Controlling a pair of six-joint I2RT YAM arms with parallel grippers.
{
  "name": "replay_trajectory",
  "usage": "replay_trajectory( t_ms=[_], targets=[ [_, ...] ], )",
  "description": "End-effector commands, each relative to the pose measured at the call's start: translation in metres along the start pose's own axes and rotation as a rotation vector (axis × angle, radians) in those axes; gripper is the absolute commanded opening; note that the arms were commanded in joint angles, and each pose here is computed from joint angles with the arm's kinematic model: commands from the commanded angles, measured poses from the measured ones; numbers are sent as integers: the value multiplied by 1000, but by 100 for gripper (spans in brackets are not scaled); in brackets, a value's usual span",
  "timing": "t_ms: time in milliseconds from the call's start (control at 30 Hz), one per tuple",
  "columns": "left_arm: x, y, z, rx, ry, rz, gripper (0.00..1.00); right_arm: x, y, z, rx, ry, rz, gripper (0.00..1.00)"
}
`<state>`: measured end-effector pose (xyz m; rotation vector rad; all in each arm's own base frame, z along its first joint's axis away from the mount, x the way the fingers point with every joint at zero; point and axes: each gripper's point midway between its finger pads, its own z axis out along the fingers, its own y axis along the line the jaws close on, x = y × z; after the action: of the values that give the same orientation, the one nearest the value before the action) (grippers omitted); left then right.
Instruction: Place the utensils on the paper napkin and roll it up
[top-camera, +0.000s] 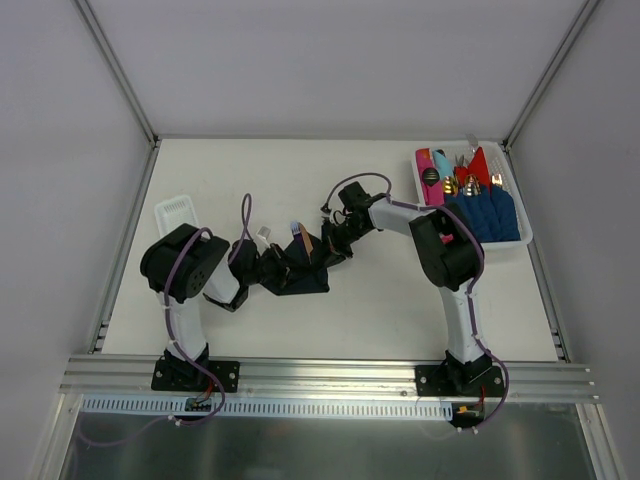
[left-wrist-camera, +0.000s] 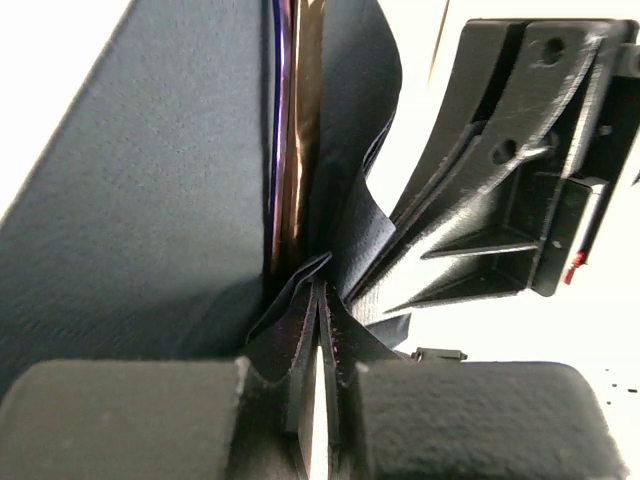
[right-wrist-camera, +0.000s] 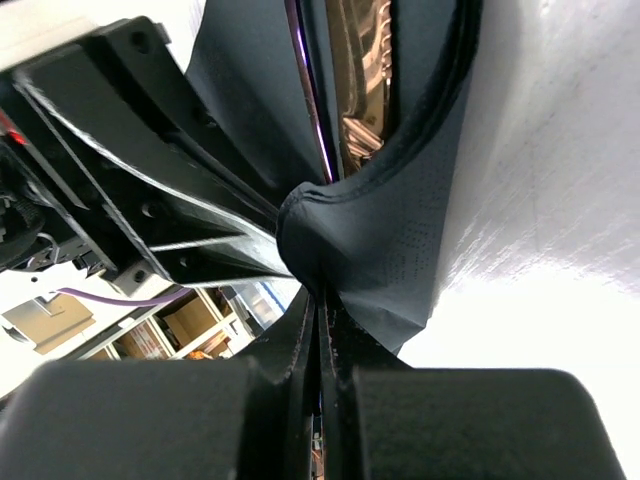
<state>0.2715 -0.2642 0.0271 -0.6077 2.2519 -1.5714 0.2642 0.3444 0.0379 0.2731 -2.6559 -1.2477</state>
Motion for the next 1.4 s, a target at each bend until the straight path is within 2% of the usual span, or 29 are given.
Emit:
replay_trajectory(
  t_ms=[0, 300, 733, 1100, 1367],
  targets=[
    [-13, -26, -8, 88, -49, 67, 0, -5, -3, -2, 19, -15, 8, 0],
    [-11, -36, -26, 105, -48, 84, 0, -4, -3, -3, 20, -13, 0, 0],
    [2, 13, -45, -71, -50, 52, 0, -5, 1, -6, 16, -21, -16, 0],
    [-1, 40, -40, -204, -50, 22, 0, -4, 19, -10, 15, -34, -90, 0],
    [1, 49, -41, -242, -38, 14, 0, -6, 37, -7, 15, -41, -130, 0]
  ],
)
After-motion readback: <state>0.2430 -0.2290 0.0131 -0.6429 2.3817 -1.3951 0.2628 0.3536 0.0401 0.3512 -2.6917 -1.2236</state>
